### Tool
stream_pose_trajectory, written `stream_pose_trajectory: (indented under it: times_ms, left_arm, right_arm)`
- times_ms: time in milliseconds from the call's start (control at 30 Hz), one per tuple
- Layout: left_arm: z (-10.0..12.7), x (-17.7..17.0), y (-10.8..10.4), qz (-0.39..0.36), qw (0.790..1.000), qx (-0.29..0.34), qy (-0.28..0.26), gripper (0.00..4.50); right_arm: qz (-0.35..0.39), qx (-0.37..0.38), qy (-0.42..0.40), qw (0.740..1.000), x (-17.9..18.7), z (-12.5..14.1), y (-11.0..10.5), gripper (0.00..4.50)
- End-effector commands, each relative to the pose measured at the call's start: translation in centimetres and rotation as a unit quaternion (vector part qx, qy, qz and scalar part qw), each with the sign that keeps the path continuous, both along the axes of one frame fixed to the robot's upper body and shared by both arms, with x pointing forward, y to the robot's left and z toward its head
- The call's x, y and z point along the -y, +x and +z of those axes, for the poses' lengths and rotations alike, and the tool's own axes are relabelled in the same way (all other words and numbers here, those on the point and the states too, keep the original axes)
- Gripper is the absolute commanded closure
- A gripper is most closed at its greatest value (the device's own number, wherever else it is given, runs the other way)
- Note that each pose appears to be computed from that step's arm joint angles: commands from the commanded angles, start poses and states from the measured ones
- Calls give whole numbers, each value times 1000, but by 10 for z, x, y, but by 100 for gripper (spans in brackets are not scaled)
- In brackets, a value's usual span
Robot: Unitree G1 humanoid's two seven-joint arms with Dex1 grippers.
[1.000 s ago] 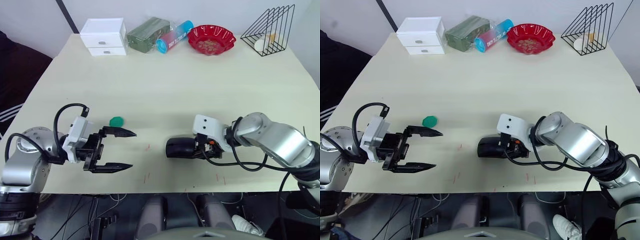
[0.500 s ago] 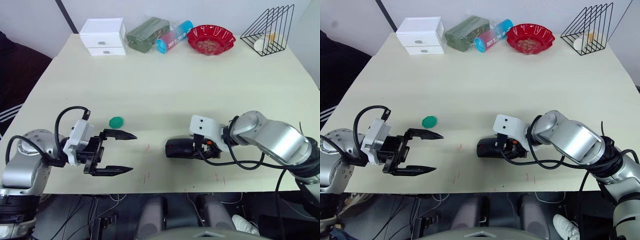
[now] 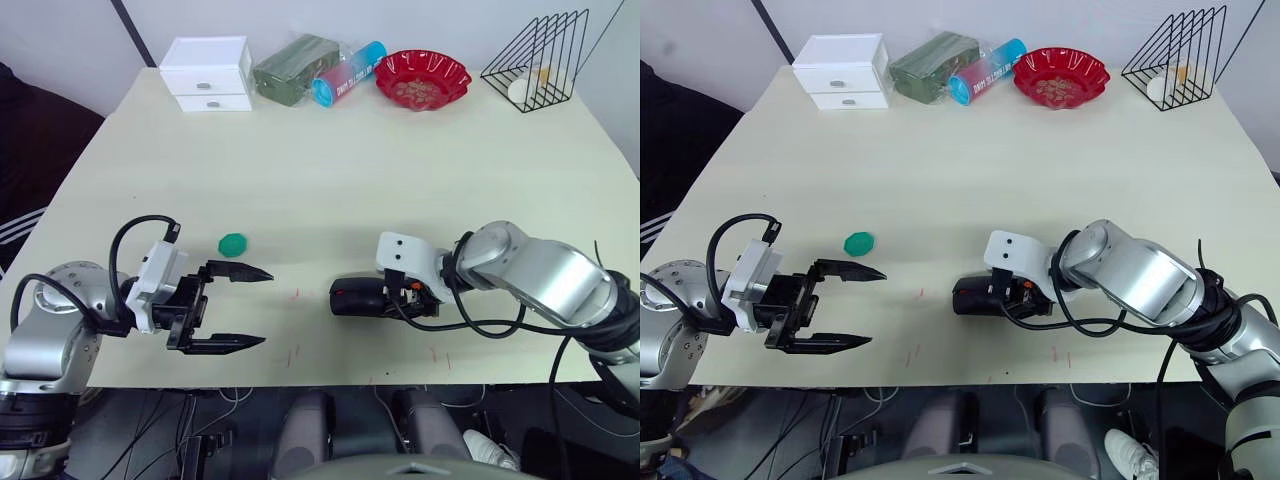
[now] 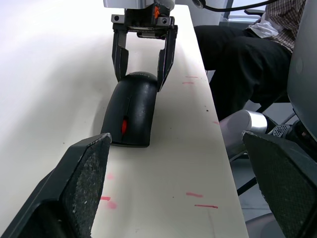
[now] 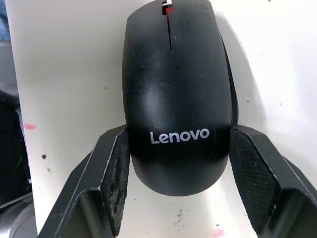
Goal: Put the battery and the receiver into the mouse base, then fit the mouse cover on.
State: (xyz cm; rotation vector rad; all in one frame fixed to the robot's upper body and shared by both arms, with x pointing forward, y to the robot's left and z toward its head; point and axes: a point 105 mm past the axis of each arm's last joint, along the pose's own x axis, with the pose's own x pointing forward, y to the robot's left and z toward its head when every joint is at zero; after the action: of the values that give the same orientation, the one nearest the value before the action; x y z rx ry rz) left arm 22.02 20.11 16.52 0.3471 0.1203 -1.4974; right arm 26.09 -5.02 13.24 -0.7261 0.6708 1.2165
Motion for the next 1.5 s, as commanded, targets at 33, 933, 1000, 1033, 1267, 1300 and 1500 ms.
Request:
stream_pose_trajectory:
  times_ms: [33,933,1000,1033,1267,1300,1500]
  left_arm:
    - [5,3,-5,-18,1000,19,0,0]
    - [3,-1,-7,-12,1000,21,0,0]
    - [3,0,-7,-13,1000,20,0,0]
    - [3,0,-6,-13,1000,20,0,0]
    - [3,-1,-5,-12,1000,21,0,0]
    - [3,-1,-5,-12,1000,21,0,0]
    - [3,-1,-4,-12,1000,23,0,0]
  right_arm:
    - [6,4,-4,1000,-1,0,-1,174]
    - [8,7,-10,1000,1,-5,4,174]
    - [10,8,-10,1000,1,-5,4,174]
    - [10,9,-9,1000,1,-5,4,141]
    - [12,12,-8,1000,1,-4,5,12]
    - [13,12,-7,1000,0,-4,4,12]
    - [15,14,-6,1000,0,-3,5,12]
